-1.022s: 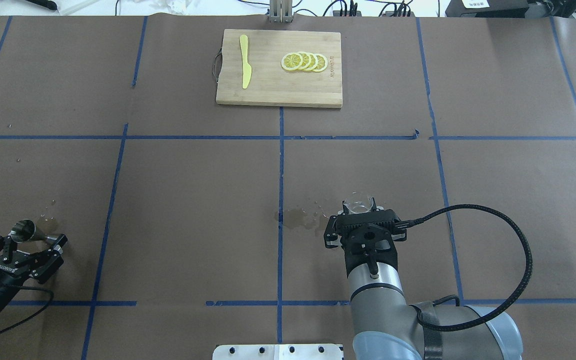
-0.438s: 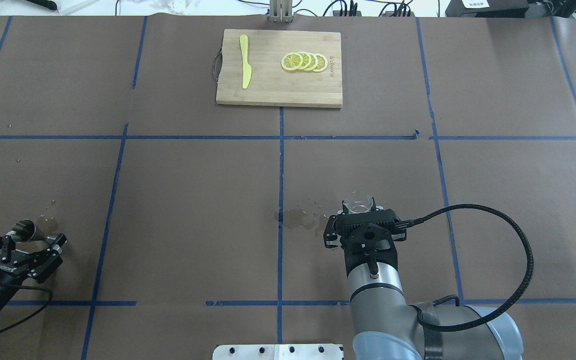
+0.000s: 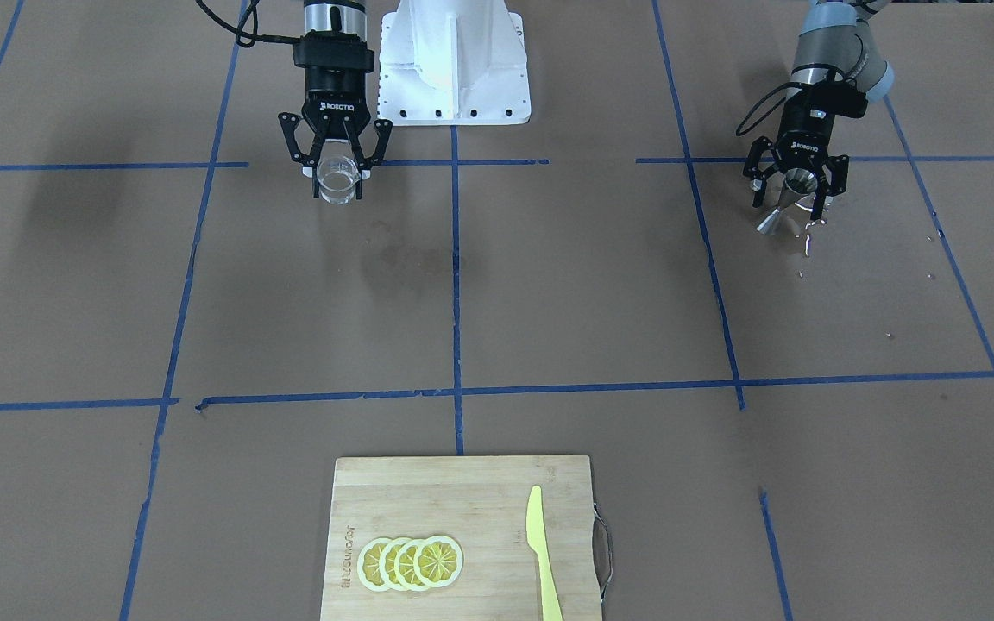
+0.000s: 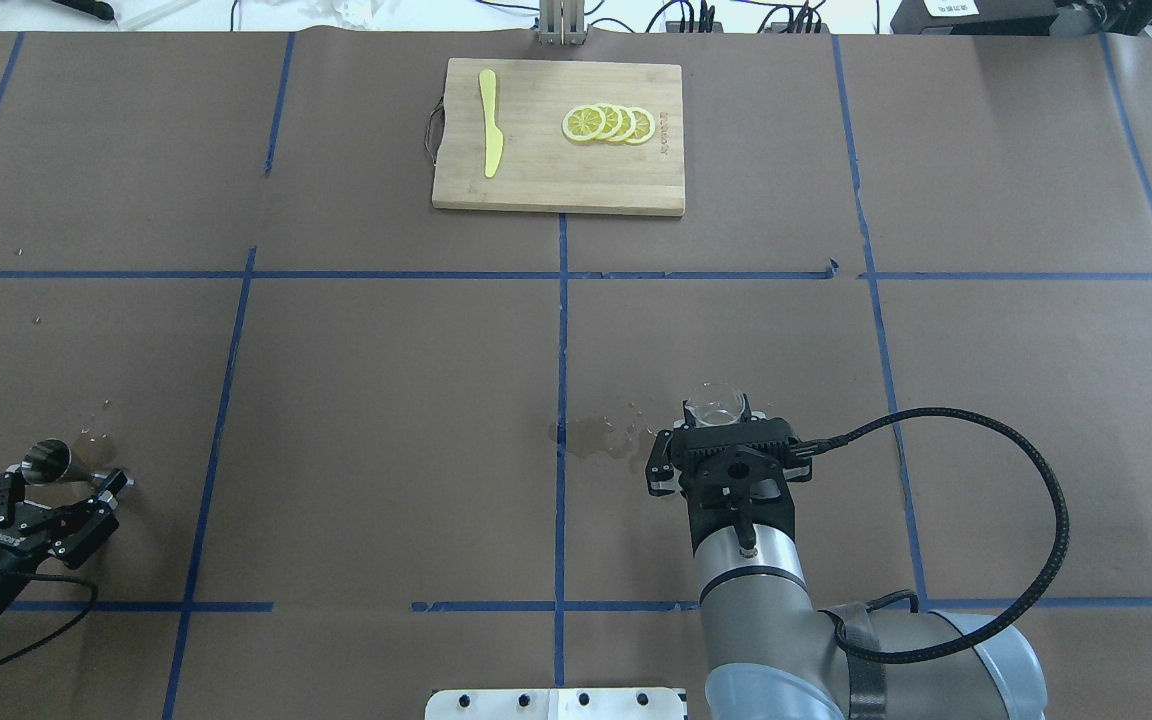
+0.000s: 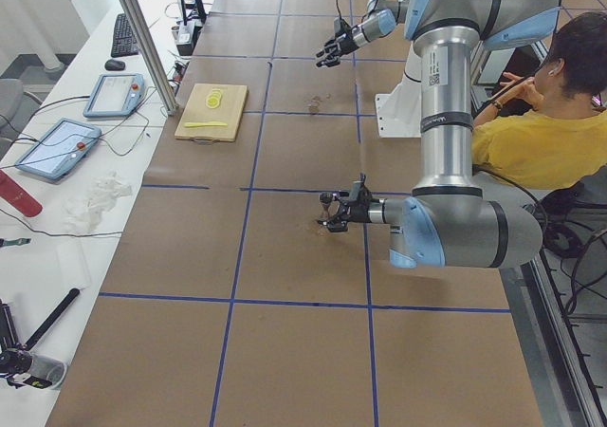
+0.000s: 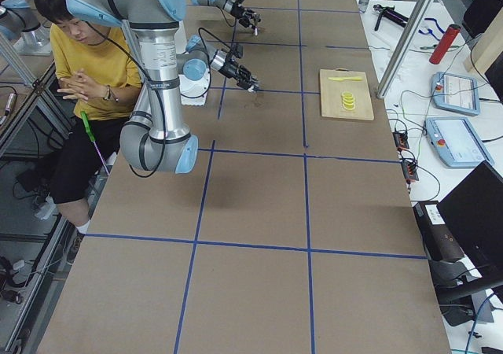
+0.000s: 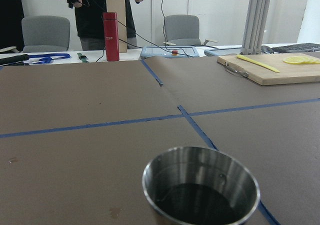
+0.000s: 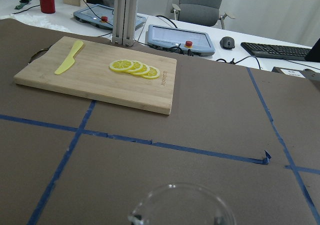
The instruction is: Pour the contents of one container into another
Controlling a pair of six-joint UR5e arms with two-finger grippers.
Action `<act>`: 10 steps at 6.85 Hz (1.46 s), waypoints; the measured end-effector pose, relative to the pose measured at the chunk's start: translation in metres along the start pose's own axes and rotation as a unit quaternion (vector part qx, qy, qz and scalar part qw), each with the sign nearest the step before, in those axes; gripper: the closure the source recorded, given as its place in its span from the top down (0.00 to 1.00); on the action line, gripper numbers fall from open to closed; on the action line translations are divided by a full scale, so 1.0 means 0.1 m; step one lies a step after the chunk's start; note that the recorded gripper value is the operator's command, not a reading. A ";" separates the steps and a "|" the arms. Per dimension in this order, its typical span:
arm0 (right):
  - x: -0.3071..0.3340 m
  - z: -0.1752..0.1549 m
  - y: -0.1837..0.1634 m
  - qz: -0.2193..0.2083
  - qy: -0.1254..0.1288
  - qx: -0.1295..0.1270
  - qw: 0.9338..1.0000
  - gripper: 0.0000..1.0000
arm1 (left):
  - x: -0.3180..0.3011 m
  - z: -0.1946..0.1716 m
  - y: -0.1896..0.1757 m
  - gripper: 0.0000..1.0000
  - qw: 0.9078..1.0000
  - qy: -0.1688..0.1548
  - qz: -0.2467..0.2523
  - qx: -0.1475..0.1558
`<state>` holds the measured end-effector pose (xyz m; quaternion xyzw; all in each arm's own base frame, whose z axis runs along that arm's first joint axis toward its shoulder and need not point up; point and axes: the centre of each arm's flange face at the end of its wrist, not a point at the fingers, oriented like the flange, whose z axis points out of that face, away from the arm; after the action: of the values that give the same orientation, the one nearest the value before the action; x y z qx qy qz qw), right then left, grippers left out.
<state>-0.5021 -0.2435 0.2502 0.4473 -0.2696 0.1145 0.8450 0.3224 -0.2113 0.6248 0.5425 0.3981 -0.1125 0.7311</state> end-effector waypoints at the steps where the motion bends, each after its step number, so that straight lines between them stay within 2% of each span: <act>1: -0.01 -0.01 -0.02 0.002 -0.001 0.000 1.000 0.00 | -0.08 -0.09 -0.01 1.00 1.000 0.008 -0.004 -0.003; 5: -0.05 -0.08 -0.12 0.013 -0.009 0.002 1.000 0.00 | -0.03 -0.46 0.17 1.00 0.998 0.054 -0.014 -0.032; 8: -0.06 -0.10 -0.14 0.015 -0.012 0.002 1.000 0.00 | -0.40 -0.66 0.08 1.00 0.997 0.063 -0.005 -0.042; 10: -0.06 -0.09 -0.14 0.015 -0.011 0.002 1.000 0.00 | -0.62 -0.69 0.01 1.00 0.998 0.058 -0.016 -0.031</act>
<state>-0.4980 -0.2436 0.2328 0.4466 -0.2855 0.1226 0.8390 0.2509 -0.1659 0.6626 0.5184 0.4518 -0.0801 0.7216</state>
